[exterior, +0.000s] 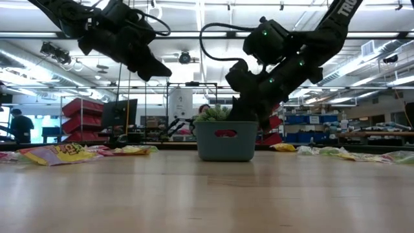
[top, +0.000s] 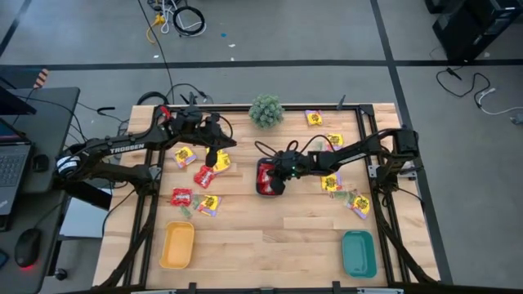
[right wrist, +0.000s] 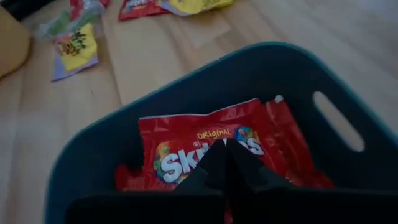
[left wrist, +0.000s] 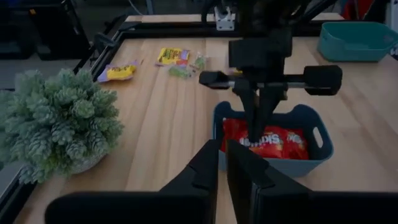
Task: Sort candy
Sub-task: Put the red candy pack into the blue bin
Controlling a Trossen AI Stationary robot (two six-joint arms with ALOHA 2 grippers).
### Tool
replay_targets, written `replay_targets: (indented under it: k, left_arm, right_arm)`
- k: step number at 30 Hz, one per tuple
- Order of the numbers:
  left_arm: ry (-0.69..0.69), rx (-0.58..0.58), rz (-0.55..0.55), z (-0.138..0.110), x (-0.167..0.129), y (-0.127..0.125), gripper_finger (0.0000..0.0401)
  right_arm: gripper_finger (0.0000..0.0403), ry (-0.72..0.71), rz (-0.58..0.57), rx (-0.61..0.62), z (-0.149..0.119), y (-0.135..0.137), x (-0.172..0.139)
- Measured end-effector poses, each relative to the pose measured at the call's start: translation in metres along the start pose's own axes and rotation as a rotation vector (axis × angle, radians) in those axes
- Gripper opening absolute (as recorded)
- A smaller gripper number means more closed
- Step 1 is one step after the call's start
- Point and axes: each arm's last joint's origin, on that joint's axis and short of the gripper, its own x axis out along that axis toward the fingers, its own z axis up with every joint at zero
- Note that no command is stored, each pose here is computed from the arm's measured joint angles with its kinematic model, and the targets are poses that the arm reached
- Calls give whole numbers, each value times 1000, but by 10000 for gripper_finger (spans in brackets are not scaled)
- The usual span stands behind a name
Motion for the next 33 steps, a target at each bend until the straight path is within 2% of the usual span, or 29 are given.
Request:
replay_targets:
  k: [7,9,13,17,23,27,33]
  left_arm:
    - [69,-62,74,-5,-2,1,32]
    - [141,-100,119,-6,-5,1,32]
    - [308,-139,251,-5,-12,2,32]
    - [499,-193,400,-15,-20,1,32]
    - [753,-250,691,-35,-36,7,38]
    - [799,-299,744,-44,-37,16,62]
    - [858,-334,791,-59,-31,39,121]
  right_arm:
    - [15,-65,17,-44,14,6,-17]
    - [25,-94,29,-62,21,9,-26]
    - [48,-123,18,-98,30,12,-44]
    - [74,-144,-25,-138,36,12,-62]
    - [112,-168,-66,-178,41,12,-74]
    - [131,-165,-68,-196,41,12,-74]
    - [144,-162,-65,-199,40,13,-74]
